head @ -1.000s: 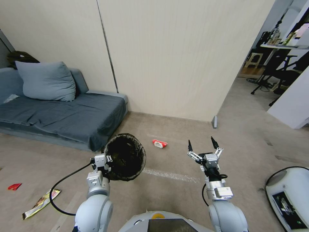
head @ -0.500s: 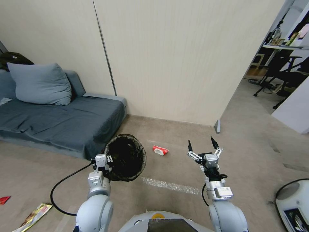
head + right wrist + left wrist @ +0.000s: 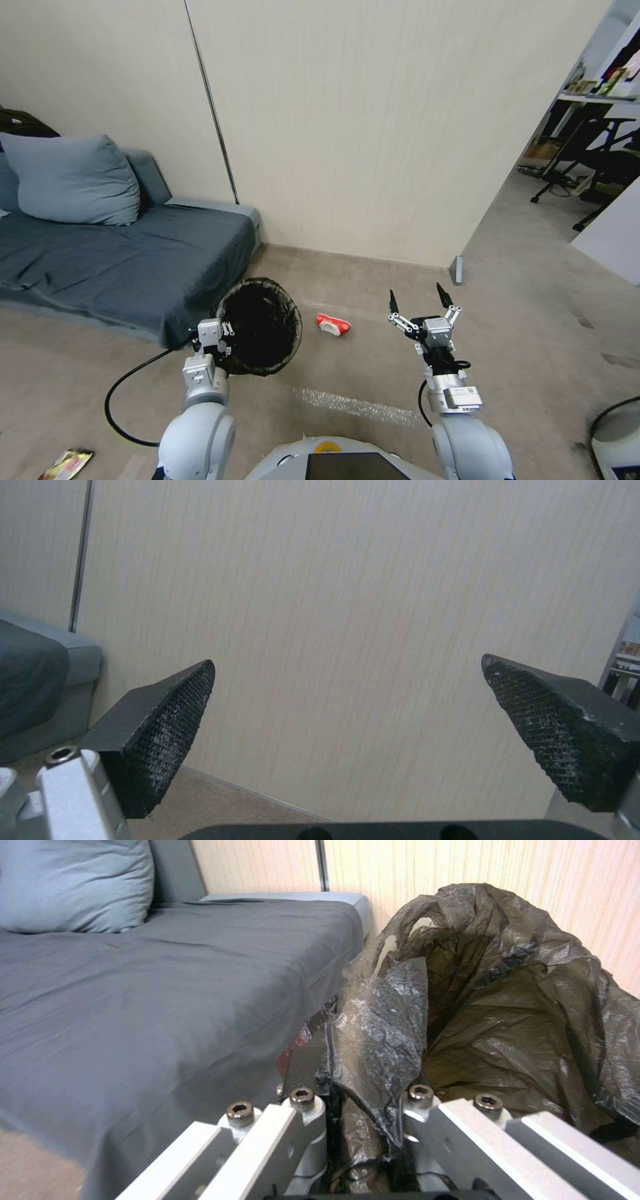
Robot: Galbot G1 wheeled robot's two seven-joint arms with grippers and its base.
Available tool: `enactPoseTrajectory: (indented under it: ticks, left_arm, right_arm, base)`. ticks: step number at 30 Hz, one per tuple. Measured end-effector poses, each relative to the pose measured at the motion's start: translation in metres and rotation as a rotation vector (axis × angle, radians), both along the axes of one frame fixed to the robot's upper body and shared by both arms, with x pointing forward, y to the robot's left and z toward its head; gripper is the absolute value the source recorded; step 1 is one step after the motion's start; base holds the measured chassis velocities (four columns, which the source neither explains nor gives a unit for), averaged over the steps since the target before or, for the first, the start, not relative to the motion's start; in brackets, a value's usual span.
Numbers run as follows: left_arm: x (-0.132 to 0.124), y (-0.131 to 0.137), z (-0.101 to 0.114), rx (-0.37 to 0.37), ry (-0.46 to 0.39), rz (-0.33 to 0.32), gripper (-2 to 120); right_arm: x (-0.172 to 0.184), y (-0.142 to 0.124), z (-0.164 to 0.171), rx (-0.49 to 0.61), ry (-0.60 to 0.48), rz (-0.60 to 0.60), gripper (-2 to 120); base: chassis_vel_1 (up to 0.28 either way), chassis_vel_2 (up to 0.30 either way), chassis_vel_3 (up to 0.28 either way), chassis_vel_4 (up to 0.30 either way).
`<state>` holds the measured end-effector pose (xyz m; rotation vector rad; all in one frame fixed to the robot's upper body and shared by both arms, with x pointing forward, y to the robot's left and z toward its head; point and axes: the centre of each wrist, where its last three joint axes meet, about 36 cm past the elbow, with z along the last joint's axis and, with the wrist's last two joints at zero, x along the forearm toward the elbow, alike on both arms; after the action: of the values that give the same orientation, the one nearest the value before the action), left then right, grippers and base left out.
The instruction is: Pick up the trash bin, then pick up the garbage from the floor and place it into the trash bin.
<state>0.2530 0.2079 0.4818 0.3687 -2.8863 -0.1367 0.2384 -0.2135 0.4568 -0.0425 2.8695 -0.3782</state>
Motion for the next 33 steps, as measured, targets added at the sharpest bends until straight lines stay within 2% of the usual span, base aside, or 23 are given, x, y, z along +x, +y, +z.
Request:
enactPoseTrajectory:
  ticks: [10,25,30,33]
  left_arm:
    - [-0.001,0.001,0.001,0.002,-0.004,0.004,7]
    - [0.0,0.0,0.001,-0.001,-0.008,0.003,7]
    - [0.001,0.001,0.0,0.0,-0.007,0.005,7]
    - [0.001,0.002,0.0,0.002,-0.008,0.008,7]
  right_arm:
    - [0.0,0.0,-0.003,-0.025,-0.024,0.089,100]
    - [0.006,-0.001,-0.008,-0.05,-0.035,0.12,100]
    - [0.031,-0.003,-0.016,-0.013,0.02,0.128,100]
    - [0.047,-0.015,-0.024,-0.049,0.059,0.182,100]
  base:
    - [-0.033,0.033,0.037,-0.031]
    - [0.0,0.0,0.0,0.0]
    - [0.0,0.0,0.0,0.0]
    - [0.0,0.0,0.0,0.0]
